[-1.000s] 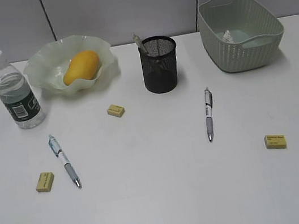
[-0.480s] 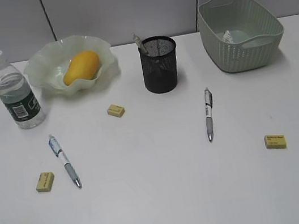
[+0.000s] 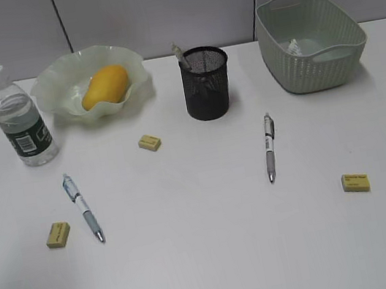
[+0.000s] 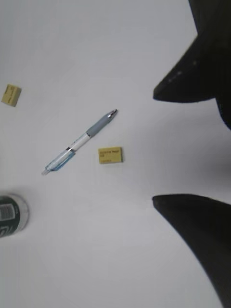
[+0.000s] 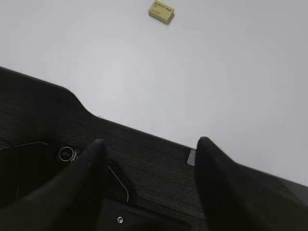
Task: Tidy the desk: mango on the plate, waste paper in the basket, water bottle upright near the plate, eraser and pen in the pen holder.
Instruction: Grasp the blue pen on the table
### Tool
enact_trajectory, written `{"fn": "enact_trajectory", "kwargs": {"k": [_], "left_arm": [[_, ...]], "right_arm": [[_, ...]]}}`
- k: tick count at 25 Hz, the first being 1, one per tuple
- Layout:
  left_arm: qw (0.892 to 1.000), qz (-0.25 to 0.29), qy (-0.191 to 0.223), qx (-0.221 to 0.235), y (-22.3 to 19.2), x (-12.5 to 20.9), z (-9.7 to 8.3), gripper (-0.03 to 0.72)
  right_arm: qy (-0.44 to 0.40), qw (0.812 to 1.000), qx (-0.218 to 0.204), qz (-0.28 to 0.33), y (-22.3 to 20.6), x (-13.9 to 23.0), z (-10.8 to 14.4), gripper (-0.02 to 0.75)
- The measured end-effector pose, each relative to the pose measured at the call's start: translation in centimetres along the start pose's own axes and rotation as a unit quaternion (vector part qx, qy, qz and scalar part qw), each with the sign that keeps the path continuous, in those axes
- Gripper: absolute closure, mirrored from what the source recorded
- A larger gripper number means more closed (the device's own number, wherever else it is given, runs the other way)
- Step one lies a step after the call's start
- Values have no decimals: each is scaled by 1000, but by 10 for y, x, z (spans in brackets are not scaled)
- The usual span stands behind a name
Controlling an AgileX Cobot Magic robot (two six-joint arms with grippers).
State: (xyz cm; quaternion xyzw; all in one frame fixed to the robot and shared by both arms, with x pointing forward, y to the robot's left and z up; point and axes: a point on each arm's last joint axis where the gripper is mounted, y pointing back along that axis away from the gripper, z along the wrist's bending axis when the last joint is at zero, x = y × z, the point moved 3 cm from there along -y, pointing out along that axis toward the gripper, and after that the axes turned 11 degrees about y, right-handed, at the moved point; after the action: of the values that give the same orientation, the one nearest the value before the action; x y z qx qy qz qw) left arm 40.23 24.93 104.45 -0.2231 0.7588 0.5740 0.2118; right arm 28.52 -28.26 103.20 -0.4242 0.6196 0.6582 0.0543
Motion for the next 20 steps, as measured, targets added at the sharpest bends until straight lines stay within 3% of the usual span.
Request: {"fn": "enact_trajectory", "kwargs": {"k": [4,8,13,20], "left_arm": [[998,47,37,19,-26,-26,-14,232],[994,96,44,17,-62,-46,-23,232],[986,162,28,10,-112,-51,-40,232],[975,216,54,-18,-176,-58,-55,254]], "right_arm": [[0,1000,2,-7,0,-2,0,279],[0,1000,3,-14,0,-3,-1,279],[0,1000,3,-14,0,-3,-1,279],[1,1000,4,-14,0,-3,-1,279]]}}
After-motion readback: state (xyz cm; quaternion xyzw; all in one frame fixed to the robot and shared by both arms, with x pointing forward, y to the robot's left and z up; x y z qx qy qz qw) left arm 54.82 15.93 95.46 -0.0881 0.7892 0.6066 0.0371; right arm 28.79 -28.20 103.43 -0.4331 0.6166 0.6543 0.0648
